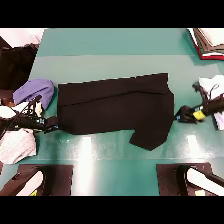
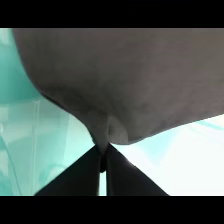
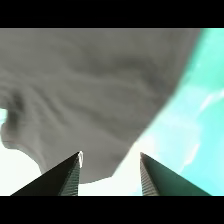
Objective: Fold the shirts.
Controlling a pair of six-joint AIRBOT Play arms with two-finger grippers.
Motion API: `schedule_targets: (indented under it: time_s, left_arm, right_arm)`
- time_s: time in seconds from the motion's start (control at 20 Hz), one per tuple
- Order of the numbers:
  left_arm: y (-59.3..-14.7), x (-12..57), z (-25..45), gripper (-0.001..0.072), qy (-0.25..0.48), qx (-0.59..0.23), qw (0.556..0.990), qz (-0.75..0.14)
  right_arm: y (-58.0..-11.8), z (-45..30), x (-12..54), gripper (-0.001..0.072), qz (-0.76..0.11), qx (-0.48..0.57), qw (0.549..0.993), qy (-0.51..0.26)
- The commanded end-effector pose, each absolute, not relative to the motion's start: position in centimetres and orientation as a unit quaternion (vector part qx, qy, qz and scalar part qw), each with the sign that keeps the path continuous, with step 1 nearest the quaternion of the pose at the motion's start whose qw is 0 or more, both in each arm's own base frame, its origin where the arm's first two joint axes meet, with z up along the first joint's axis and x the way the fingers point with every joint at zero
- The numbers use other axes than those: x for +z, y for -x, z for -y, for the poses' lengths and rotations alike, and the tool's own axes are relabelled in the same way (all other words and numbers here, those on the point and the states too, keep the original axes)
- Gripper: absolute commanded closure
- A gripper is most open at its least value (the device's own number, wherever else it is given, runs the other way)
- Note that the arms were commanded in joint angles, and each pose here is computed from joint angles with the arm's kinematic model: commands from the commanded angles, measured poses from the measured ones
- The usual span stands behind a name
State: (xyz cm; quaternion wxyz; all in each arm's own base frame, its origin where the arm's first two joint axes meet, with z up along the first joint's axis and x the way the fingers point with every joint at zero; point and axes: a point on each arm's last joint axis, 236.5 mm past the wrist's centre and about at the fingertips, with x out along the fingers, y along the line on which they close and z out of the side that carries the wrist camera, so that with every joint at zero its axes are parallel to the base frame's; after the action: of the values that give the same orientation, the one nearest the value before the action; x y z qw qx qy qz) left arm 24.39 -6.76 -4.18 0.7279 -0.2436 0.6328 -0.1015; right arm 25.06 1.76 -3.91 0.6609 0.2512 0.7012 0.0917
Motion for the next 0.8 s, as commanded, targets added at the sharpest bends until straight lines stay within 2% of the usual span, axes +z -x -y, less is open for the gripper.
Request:
schedule_targets:
  time_s: [0.0, 0.2, 0.35, 0.4, 0.5, 0.55, 0.75]
  left_arm:
    - [-24.8, -3.8, 6.8, 0.0681, 0.243, -0.106, 0.732, -0.627]
    - [-24.8, -3.8, 6.8, 0.0681, 0.240, -0.109, 0.733, -0.627]
    - [-24.4, -3.8, 7.0, 0.0681, 0.235, -0.116, 0.730, -0.631]
    - [-24.3, -3.8, 7.0, 0.0681, 0.235, -0.117, 0.729, -0.633]
    - [-24.3, -3.8, 7.0, 0.0681, 0.235, -0.117, 0.728, -0.633]
    - [-24.2, -3.8, 7.1, 0.0681, 0.235, -0.118, 0.727, -0.635]
    - [-22.6, -3.8, 8.1, 0.0683, 0.224, -0.138, 0.706, -0.658]
  right_arm:
    - [-22.1, -3.0, -7.0, 0.0273, -0.706, 0.088, 0.627, -0.316]
    - [-20.7, -5.8, -8.8, 0.0274, -0.727, 0.113, 0.596, -0.321]
    - [-21.5, -6.8, -9.3, 0.0283, -0.731, 0.126, 0.603, -0.294]
    - [-21.8, -6.9, -9.1, 0.0349, -0.730, 0.130, 0.607, -0.287]
    - [-22.6, -6.6, -8.5, 0.0634, -0.723, 0.133, 0.623, -0.268]
    - [-22.8, -6.1, -8.1, 0.0690, -0.719, 0.131, 0.633, -0.255]
    - [-21.5, -3.0, -4.4, 0.0691, -0.710, 0.114, 0.670, -0.185]
